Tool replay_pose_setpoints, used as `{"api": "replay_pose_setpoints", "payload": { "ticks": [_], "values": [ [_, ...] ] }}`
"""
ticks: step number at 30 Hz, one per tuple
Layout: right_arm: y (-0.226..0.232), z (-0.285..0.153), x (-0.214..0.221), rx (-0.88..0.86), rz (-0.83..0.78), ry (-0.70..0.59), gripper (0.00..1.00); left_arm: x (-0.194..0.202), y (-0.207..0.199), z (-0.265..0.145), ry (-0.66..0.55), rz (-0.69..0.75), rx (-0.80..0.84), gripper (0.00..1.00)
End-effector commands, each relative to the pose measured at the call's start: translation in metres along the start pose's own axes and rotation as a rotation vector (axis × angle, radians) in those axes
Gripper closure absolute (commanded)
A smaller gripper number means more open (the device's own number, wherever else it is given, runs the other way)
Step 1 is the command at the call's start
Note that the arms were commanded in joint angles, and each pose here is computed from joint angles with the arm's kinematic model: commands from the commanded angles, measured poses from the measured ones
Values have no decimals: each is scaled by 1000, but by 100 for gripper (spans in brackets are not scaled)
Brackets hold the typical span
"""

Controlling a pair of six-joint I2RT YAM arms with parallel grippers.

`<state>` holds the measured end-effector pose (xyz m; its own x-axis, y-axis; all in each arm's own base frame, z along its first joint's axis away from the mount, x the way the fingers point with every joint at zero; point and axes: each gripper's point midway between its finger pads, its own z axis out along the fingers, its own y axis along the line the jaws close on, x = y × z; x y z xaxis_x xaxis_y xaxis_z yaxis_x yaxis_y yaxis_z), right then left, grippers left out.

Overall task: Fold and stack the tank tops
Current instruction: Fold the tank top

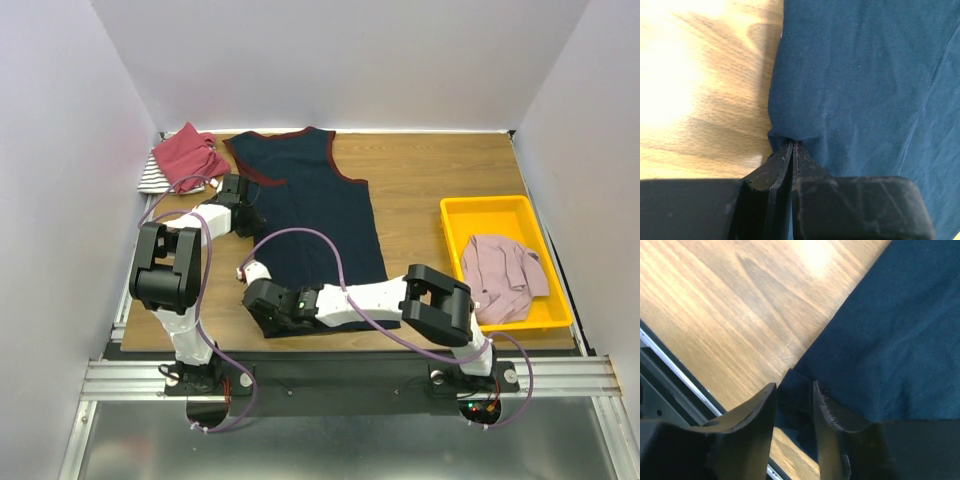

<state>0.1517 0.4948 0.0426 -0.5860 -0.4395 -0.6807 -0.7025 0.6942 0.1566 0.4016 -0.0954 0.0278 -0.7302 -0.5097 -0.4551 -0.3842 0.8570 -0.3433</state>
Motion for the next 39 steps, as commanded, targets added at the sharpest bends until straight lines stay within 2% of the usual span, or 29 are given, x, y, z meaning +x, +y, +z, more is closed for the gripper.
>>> {"api": "replay_pose_setpoints", "payload": {
  "ticks": [1,2,6,9,12,23,32,35,39],
  "values": [
    [14,-10,-12,-5,-22,-53,62,13,10,7,38,10,-15,86],
    [14,-11,-12,-3,-19,-55,65,12,10,7,37,9,-16,86],
    [14,-18,-10,-4,-13,-58,88,13,11,9,41,2,-18,87],
    [16,-25,-4,-9,-15,-53,95,12,12,10,43,-4,-18,87],
    [18,-42,3,-28,-6,-52,99,12,11,12,49,-6,-16,87],
    [23,-74,23,-63,-16,-46,97,8,10,17,58,-4,-24,87],
    [33,-78,60,-102,-54,30,80,6,9,17,59,-1,-23,87],
    [33,-83,54,-102,-64,9,74,7,9,16,61,0,-22,87],
    [29,-89,25,-50,-58,-86,68,8,9,16,62,2,-19,87]
  ]
}}
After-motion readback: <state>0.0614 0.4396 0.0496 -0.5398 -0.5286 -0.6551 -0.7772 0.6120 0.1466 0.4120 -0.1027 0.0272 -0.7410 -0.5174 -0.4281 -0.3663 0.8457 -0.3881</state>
